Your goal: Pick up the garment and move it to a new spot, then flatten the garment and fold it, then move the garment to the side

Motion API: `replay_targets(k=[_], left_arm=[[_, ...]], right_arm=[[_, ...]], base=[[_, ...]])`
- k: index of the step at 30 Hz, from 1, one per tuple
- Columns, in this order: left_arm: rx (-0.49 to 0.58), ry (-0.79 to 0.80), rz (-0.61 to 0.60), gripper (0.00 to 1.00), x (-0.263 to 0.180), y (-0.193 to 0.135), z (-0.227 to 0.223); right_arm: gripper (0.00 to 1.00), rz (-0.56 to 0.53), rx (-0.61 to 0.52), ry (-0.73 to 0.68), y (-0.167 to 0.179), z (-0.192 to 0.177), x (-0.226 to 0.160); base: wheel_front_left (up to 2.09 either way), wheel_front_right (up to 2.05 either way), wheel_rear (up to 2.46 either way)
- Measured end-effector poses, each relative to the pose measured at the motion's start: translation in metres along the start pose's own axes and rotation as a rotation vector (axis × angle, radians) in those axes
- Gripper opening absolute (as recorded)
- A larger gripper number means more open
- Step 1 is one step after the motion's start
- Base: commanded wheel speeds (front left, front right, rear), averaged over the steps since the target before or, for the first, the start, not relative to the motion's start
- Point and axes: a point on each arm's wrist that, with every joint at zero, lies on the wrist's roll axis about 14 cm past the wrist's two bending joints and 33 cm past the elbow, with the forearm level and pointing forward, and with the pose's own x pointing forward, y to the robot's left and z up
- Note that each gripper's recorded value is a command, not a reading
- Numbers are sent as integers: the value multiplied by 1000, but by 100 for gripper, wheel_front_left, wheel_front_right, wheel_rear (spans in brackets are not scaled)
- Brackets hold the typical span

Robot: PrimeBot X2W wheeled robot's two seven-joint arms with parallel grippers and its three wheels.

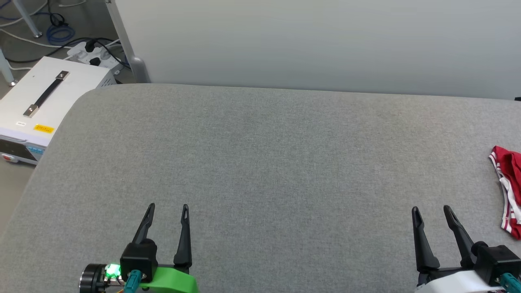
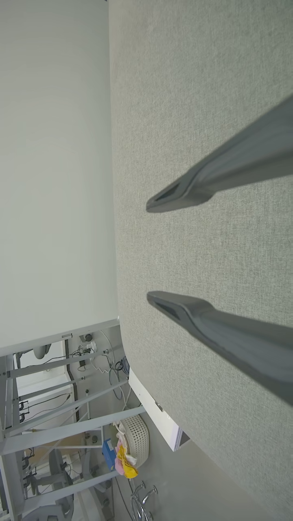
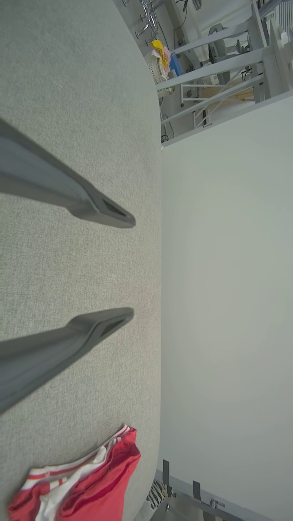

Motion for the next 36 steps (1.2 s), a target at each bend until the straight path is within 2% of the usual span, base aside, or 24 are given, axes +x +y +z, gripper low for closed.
replay_targets(k=[10, 11, 36], left_arm=[[-7, 2, 1, 100, -6, 1, 0], [-8, 2, 1, 0, -6, 1, 0], [-7, 31, -5, 0, -2, 0, -3]], right_arm=[[100, -1, -8, 1, 1, 0, -5], [0, -1, -8, 1, 2, 0, -5], [0, -9, -21, 35, -1, -4, -6]], base=[[0, 0, 0], [0, 0, 0], [0, 0, 0]])
